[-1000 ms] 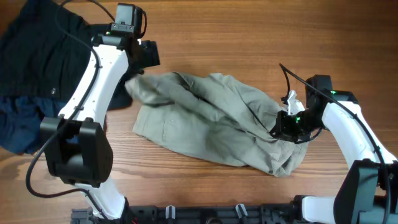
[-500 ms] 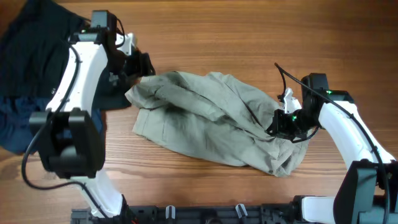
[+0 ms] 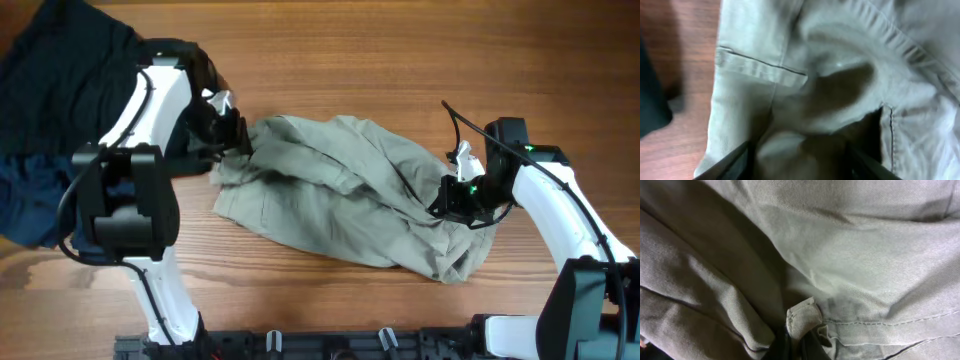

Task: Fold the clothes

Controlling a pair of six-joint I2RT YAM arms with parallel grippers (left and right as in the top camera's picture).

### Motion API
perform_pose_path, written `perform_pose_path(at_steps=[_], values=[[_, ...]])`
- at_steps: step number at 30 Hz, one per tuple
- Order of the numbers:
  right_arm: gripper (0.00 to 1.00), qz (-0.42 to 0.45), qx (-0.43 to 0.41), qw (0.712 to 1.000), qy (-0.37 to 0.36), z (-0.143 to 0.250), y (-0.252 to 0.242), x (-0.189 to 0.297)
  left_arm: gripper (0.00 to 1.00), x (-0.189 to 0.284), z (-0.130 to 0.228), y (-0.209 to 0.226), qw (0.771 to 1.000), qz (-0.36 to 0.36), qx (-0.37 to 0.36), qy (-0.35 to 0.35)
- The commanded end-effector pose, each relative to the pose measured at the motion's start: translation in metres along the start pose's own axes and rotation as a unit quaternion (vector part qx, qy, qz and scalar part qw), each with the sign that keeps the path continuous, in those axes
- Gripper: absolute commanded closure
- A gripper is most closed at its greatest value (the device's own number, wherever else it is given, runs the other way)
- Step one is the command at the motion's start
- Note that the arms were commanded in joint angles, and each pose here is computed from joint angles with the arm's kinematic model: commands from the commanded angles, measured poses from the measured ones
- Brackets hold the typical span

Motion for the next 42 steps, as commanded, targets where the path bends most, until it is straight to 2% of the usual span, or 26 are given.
perform_pose_path(at_steps=[1,2,3,7,10,16,18,25,34,35,36,37,38,39,40,42], values=[[0.96,-0.01,0.002,1.0,0.0,0.002,0.005,0.0,0.69,-0.006,0.006,-0.012,1.0,-0.002,-0.017,0.019],[0.96,-0.01,0.004,1.0,0.0,0.002,0.005,0.0,0.85,-0.007,0.006,-0.015,1.0,-0.002,-0.021,0.021],[0.96,-0.01,0.004,1.0,0.0,0.002,0.005,0.0,0.96,-0.008,0.007,-0.018,0.999,-0.003,-0.026,0.022],[0.96,-0.011,0.006,1.0,-0.002,0.001,0.005,0.0,0.96,-0.005,0.012,-0.029,0.999,-0.006,-0.038,0.026],[0.96,-0.011,0.007,1.0,-0.005,-0.001,0.005,0.0,0.96,0.017,0.022,-0.037,0.999,-0.01,-0.046,0.01],[0.96,-0.012,0.009,1.0,-0.009,-0.003,0.006,0.0,0.96,0.077,0.05,-0.056,0.994,-0.067,-0.058,-0.064],[0.96,-0.013,0.01,1.0,-0.011,-0.003,0.006,0.0,0.96,0.086,0.065,-0.065,0.994,-0.068,-0.067,-0.059],[0.96,-0.013,0.01,1.0,-0.013,-0.004,0.006,0.0,0.96,0.05,0.096,-0.067,0.993,-0.095,-0.07,0.02],[0.96,-0.013,0.012,1.0,-0.013,-0.004,0.006,0.0,0.96,-0.007,0.139,-0.037,0.987,-0.109,-0.022,0.115],[0.96,-0.013,0.012,1.0,-0.013,-0.004,0.006,0.0,0.77,-0.011,0.14,-0.036,0.987,-0.106,-0.021,0.118],[0.96,-0.013,0.016,1.0,-0.012,-0.004,0.006,0.0,0.43,-0.013,0.141,-0.036,0.987,-0.104,-0.021,0.119],[0.94,-0.012,0.02,1.0,-0.011,-0.003,0.006,0.0,0.02,-0.014,0.141,-0.036,0.987,-0.103,-0.021,0.119],[0.86,-0.011,0.023,1.0,-0.01,-0.003,0.005,0.0,0.0,-0.014,0.141,-0.036,0.987,-0.103,-0.021,0.118],[0.72,-0.01,0.028,1.0,-0.01,-0.003,0.005,0.001,0.0,-0.015,0.137,-0.036,0.988,-0.102,-0.024,0.11],[0.64,-0.011,0.029,0.999,-0.012,-0.005,0.007,0.004,0.0,-0.016,0.133,-0.037,0.99,-0.099,-0.024,0.099],[0.6,-0.012,0.033,0.999,-0.018,-0.01,0.014,0.015,0.0,-0.014,0.125,-0.04,0.992,-0.097,-0.02,0.081]])
Point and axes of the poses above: each gripper's point midway between its finger pads, its own x axis back along the fingers, its own y axis along the line the jaws close on, z = x × y, the point moved 3 cm from there along x, back along the fingers, and after that the axes turned 9 degrees about -x, right-handed, at the moved point
